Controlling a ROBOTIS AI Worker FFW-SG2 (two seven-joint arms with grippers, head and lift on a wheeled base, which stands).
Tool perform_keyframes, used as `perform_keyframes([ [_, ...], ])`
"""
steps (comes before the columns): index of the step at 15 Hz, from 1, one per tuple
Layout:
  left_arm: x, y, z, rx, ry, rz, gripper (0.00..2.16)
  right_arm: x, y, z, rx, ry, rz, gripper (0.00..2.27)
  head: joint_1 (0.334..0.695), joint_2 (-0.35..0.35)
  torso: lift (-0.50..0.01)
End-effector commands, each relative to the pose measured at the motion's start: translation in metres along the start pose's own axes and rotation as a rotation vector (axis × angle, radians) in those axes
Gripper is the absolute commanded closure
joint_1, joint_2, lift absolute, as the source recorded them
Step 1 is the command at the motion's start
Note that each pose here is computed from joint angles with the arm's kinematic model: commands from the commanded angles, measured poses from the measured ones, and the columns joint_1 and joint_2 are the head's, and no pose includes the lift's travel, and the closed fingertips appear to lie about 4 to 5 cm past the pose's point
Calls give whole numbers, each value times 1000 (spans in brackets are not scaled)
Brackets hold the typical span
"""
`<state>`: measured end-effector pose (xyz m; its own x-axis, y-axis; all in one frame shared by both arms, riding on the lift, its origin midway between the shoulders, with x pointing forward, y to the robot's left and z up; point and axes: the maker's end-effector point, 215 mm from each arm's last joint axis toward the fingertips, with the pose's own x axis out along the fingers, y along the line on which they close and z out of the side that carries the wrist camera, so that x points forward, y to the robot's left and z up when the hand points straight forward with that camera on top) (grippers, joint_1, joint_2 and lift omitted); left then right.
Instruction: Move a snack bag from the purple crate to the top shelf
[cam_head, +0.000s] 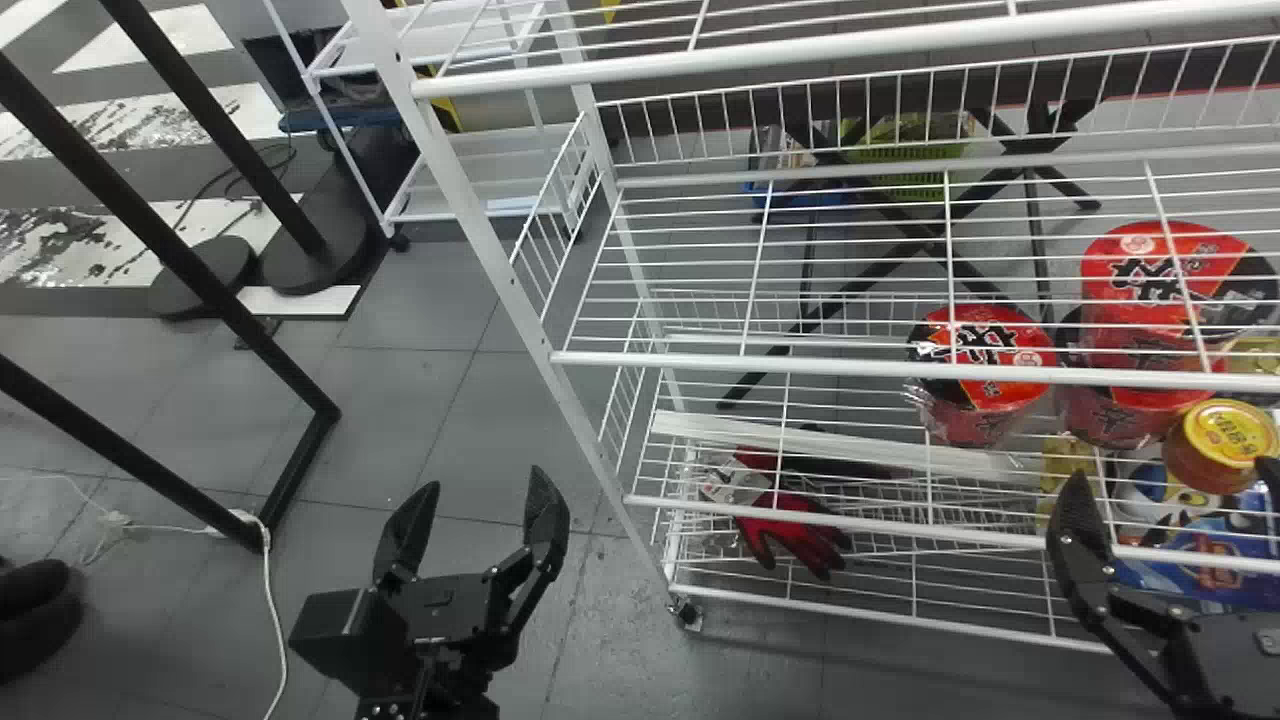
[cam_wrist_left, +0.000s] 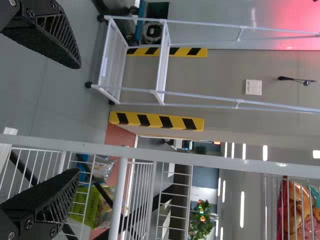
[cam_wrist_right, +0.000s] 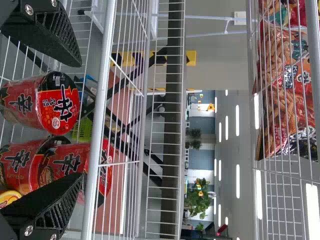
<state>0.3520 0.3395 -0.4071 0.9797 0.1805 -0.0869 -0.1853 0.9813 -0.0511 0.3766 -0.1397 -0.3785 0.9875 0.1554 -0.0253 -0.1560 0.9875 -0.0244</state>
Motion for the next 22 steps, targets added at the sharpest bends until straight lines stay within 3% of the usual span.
perform_keyframes([
  [1,0,0,0,1,0,-1,66,0,2,1,4,-4,1,12,695,306,-384],
  [22,-2,1,-5,13,8,2,66,-4,5,7,17,-37,-21,22,695,319,-453],
])
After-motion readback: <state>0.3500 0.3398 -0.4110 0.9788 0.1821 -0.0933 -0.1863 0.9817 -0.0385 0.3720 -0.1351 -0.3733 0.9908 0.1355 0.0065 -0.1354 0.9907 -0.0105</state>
